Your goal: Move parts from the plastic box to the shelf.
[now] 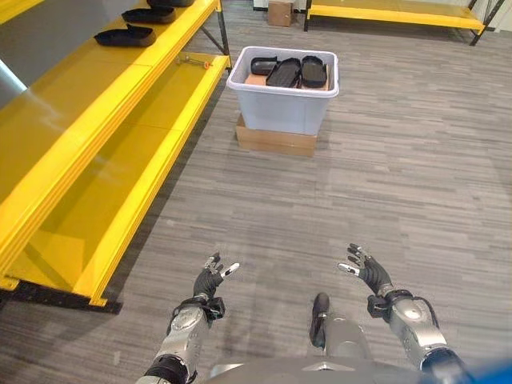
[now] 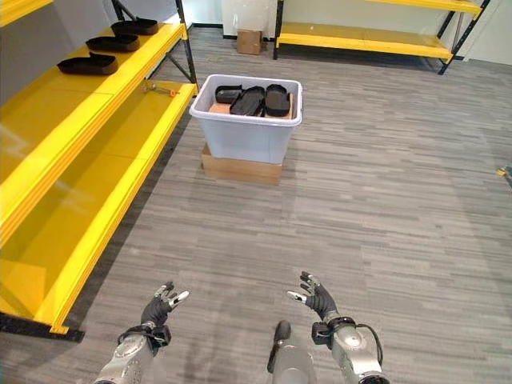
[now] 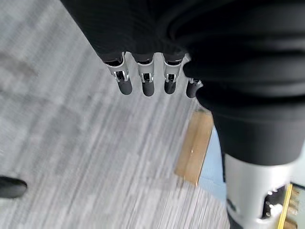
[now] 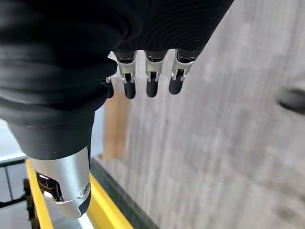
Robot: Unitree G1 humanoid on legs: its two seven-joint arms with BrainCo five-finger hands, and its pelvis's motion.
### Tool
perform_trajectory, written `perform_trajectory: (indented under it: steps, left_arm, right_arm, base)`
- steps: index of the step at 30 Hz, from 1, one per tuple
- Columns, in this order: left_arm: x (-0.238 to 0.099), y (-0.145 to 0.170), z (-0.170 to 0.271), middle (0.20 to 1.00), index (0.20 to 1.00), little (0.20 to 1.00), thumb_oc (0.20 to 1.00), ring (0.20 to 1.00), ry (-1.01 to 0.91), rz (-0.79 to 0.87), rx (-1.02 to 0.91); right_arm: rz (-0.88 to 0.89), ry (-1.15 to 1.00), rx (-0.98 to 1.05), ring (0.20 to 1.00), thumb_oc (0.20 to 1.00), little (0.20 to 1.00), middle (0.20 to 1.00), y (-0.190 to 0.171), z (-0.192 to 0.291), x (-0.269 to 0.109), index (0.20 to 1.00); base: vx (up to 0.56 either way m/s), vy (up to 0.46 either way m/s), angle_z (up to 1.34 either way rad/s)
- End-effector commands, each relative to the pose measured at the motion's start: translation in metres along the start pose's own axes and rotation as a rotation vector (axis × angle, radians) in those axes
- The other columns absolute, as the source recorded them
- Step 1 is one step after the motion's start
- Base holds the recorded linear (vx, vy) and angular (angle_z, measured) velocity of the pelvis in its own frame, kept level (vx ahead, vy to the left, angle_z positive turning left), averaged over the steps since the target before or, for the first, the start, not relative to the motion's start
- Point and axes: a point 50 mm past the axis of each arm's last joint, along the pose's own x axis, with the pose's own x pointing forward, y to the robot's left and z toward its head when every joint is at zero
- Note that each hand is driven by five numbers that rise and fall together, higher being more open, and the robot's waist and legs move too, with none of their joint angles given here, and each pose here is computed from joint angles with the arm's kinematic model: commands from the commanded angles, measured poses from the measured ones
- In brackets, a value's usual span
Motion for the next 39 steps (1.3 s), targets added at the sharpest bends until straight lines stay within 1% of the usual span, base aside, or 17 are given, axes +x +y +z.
perform_trajectory:
  steps: [1,2,6,8,14,17,20,24,28,31,32,34,36,37,39]
  left_arm:
    - [0.007,-0.012,0.027,1.0,1.0,1.0,1.0,1.0,-0.131,-0.055,-0.035]
    - [0.009,-0.014,0.031,1.0,1.0,1.0,1.0,1.0,-0.136,-0.047,-0.071]
    - [0.015,-0.02,0.045,1.0,1.0,1.0,1.0,1.0,-0.172,-0.051,-0.072]
    - [0.016,-0.023,0.054,1.0,1.0,1.0,1.0,1.0,-0.214,-0.027,-0.083]
    - [0.011,-0.021,0.048,1.0,1.0,1.0,1.0,1.0,-0.225,0.048,-0.101]
    - [0.007,-0.012,0.046,1.0,1.0,1.0,1.0,1.0,-0.251,0.073,-0.087]
    - [0.004,-0.003,0.042,1.0,1.0,1.0,1.0,1.0,-0.249,0.113,-0.114]
    - [0.006,-0.002,0.041,1.0,1.0,1.0,1.0,1.0,-0.251,0.156,-0.101]
    - [0.014,-0.01,0.052,1.0,1.0,1.0,1.0,1.0,-0.269,0.126,-0.001]
    - [0.014,-0.006,0.056,1.0,1.0,1.0,1.0,1.0,-0.284,0.145,0.018]
    - [0.014,-0.001,0.061,1.0,1.0,1.0,1.0,1.0,-0.301,0.152,0.066]
    - [0.015,0.002,0.067,1.0,1.0,1.0,1.0,1.0,-0.297,0.114,0.109]
    - [0.013,0.002,0.07,1.0,1.0,1.0,1.0,1.0,-0.31,0.088,0.117]
    - [0.012,-0.002,0.075,1.0,1.0,1.0,1.0,1.0,-0.331,0.046,0.108]
    - [0.013,-0.006,0.077,1.0,1.0,1.0,1.0,1.0,-0.33,0.025,0.105]
  right_arm:
    - [0.033,-0.008,-0.034,1.0,1.0,1.0,1.0,0.004,-0.006,-0.006,1.0]
    - [0.032,-0.003,-0.052,1.0,1.0,1.0,1.0,0.001,-0.007,-0.008,1.0]
    - [0.016,-0.01,-0.069,1.0,1.0,1.0,1.0,-0.005,-0.005,-0.009,1.0]
    - [0.021,-0.026,-0.085,1.0,1.0,1.0,1.0,-0.006,0.001,-0.005,1.0]
    - [0.025,-0.023,-0.138,1.0,1.0,1.0,1.0,0.001,0.005,0.001,1.0]
    - [0.035,-0.017,-0.166,1.0,1.0,1.0,1.0,-0.002,0.004,-0.002,1.0]
    - [0.046,-0.012,-0.199,1.0,1.0,1.0,1.0,-0.006,0.002,-0.006,1.0]
    - [0.042,0.0,-0.187,1.0,1.0,1.0,1.0,-0.006,-0.003,-0.008,1.0]
    - [0.01,-0.004,-0.07,1.0,1.0,1.0,1.0,0.001,-0.01,-0.008,1.0]
    - [0.017,-0.021,-0.053,1.0,1.0,1.0,1.0,0.006,-0.008,-0.006,1.0]
    - [0.028,-0.036,-0.06,1.0,1.0,1.0,1.0,0.012,-0.004,-0.004,1.0]
    - [0.024,-0.055,-0.054,1.0,1.0,1.0,1.0,0.02,0.002,0.001,1.0]
    - [-0.033,-0.088,-0.06,1.0,1.0,1.0,1.0,0.022,0.008,0.004,1.0]
    - [-0.157,-0.139,-0.024,1.0,1.0,1.0,1.0,0.013,0.017,0.005,1.0]
    - [-0.188,-0.148,0.021,1.0,1.0,1.0,1.0,0.01,0.018,0.005,1.0]
  base:
    - [0.41,-0.202,-0.09]
    - [0.3,-0.186,0.05]
    - [0.2,-0.184,0.21]
    - [0.31,-0.079,-0.24]
    - [0.22,0.171,-0.5]
    - [0.35,0.462,-0.5]
    - [0.25,0.366,-0.45]
    - [0.28,0.397,0.04]
    - [0.33,0.447,0.29]
    - [0.28,0.396,0.26]
    - [0.3,0.484,0.4]
    - [0.33,0.534,-0.09]
    - [0.28,0.432,-0.35]
    - [0.25,0.312,-0.24]
    - [0.24,0.038,-0.28]
